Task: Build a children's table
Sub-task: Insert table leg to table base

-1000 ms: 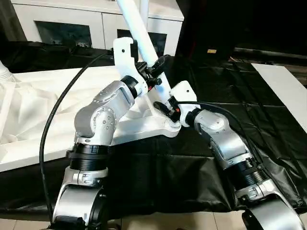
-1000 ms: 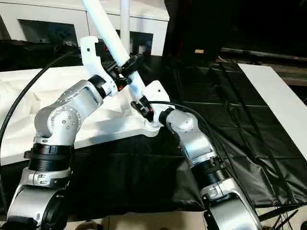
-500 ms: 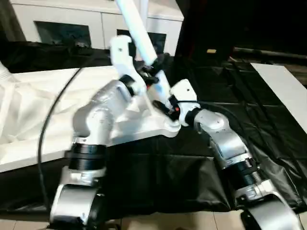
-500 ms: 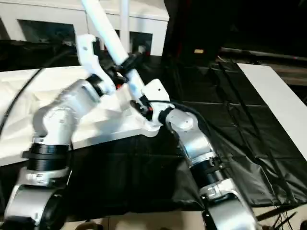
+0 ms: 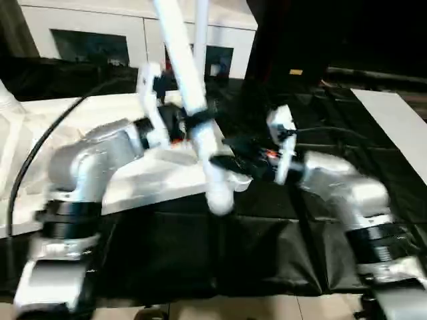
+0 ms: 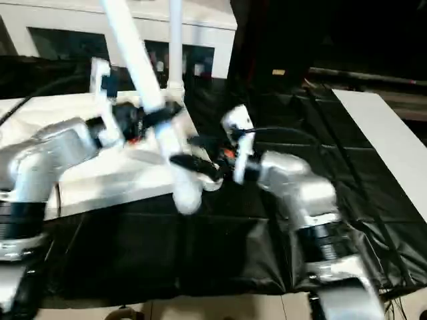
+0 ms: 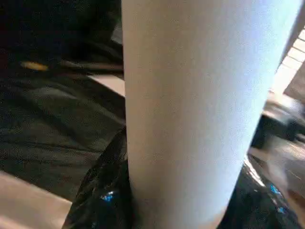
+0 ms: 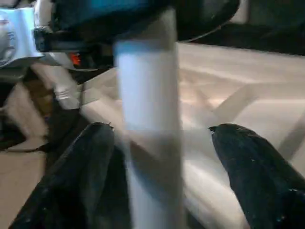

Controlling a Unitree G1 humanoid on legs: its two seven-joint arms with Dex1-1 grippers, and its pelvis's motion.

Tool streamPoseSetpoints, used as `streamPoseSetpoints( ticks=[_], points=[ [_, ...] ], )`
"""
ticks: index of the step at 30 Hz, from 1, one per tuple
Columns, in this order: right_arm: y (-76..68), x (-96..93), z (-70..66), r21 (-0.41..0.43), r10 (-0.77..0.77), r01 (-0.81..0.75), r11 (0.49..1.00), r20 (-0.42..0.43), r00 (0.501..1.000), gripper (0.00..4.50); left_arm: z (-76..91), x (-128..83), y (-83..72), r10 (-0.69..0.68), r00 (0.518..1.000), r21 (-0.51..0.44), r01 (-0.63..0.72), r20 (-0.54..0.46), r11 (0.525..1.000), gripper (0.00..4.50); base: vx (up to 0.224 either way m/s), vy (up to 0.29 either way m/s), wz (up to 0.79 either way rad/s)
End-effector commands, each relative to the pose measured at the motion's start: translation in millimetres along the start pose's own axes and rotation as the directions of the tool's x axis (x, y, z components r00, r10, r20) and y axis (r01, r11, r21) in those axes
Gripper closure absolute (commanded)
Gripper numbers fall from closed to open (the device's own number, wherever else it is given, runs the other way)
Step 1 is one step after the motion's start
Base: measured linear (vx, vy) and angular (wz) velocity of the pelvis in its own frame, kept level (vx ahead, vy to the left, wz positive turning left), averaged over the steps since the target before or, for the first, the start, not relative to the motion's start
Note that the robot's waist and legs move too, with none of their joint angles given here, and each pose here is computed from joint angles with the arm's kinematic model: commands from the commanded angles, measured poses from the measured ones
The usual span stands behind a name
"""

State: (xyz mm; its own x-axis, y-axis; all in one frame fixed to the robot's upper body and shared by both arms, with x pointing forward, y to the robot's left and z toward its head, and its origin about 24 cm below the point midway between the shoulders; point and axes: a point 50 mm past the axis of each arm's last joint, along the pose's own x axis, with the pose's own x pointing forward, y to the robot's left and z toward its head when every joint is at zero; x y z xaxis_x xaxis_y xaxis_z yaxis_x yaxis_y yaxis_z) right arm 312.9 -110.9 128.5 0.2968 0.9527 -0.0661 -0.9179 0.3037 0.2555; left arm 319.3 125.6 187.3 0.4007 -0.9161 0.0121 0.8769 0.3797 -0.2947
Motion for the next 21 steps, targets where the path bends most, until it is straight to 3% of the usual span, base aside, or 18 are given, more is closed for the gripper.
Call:
streamPoseSetpoints(
  ticks=[1, 12, 13, 18, 21],
  points=[
    [0.4, -7.8, 4.6, 0.004, 0.018, -0.018, 1.0, -0.031, 0.999, 0.59, 11.4, 3, -12.1, -0.109, 0.994, 0.012, 0.109, 0.012, 0.994, 2.73, 0.0, 0.0, 0.0],
    [19.4, -7.5, -6.1, 0.076, 0.16, -0.153, 0.985, -0.107, 0.981, 0.59, 17.7, 10, -25.6, -0.253, 0.967, -0.007, 0.253, 0.032, 0.967, 2.73, 0.0, 0.0, 0.0],
    [20.6, -6.8, -7.6, 0.083, 0.17, -0.162, 0.983, -0.113, 0.979, 0.86, 17.9, 11, -27.4, -0.265, 0.964, -0.008, 0.266, 0.033, 0.964, 2.73, 0.0, 0.0, 0.0],
    [22.8, -5.7, -10.5, 0.106, 0.188, -0.176, 0.979, -0.126, 0.974, 1.06, 18.5, 13, -29.0, -0.276, 0.961, -0.006, 0.276, 0.034, 0.961, 2.73, 0.0, 0.0, 0.0],
    [23.1, -5.4, -12.0, 0.105, 0.186, -0.173, 0.979, -0.136, 0.973, 1.4, 18.7, 13, -29.9, -0.285, 0.958, -0.005, 0.285, 0.034, 0.959, 2.73, 0.0, 0.0, 0.0]
  ],
)
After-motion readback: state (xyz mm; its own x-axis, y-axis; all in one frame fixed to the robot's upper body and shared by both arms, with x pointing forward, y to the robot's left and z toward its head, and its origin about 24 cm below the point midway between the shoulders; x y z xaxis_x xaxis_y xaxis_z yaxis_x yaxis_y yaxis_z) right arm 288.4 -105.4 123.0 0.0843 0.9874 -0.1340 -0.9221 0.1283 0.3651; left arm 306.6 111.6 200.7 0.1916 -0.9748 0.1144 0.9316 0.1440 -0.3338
